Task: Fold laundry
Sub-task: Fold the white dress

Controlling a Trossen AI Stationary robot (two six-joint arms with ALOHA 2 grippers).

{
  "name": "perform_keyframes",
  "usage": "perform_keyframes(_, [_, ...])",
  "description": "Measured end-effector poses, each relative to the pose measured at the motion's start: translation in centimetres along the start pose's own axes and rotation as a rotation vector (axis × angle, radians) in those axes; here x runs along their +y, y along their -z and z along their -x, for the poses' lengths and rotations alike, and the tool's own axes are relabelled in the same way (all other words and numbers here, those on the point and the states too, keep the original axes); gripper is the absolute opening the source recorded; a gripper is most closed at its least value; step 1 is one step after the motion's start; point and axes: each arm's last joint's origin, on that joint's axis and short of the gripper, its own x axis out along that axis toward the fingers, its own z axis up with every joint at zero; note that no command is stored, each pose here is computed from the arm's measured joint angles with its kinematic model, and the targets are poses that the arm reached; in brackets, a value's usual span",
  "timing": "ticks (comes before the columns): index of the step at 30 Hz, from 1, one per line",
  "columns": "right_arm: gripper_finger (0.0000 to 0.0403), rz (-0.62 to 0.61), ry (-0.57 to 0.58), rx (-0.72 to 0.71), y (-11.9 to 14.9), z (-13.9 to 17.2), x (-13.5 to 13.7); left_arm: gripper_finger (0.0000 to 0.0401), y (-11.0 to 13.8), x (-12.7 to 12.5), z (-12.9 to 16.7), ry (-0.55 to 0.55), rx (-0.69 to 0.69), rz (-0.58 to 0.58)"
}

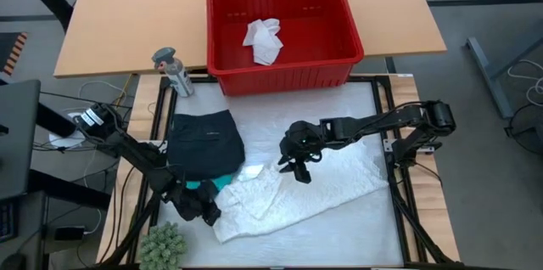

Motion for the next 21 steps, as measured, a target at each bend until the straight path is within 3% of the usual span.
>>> perform_keyframes(5, [0.0105,0.03,-0.01,-0.07,-1.6,0.5,0.5,0.0002,0.1,-0.9,0.2,0.09,0.008,0.046])
perform_keyframes(11, [0.0017,0.087,-0.036,-0.071,-2.0,0.2,1.8,0.0001,0.1,-1.4,0.3,0.13,0.028,0.054])
perform_keyframes(21, [0.0016,0.067,-0.085,0.027,1.0,-6.8,2.7,0.0,0.3,-3.2,0.8,0.185,0.078,0.047])
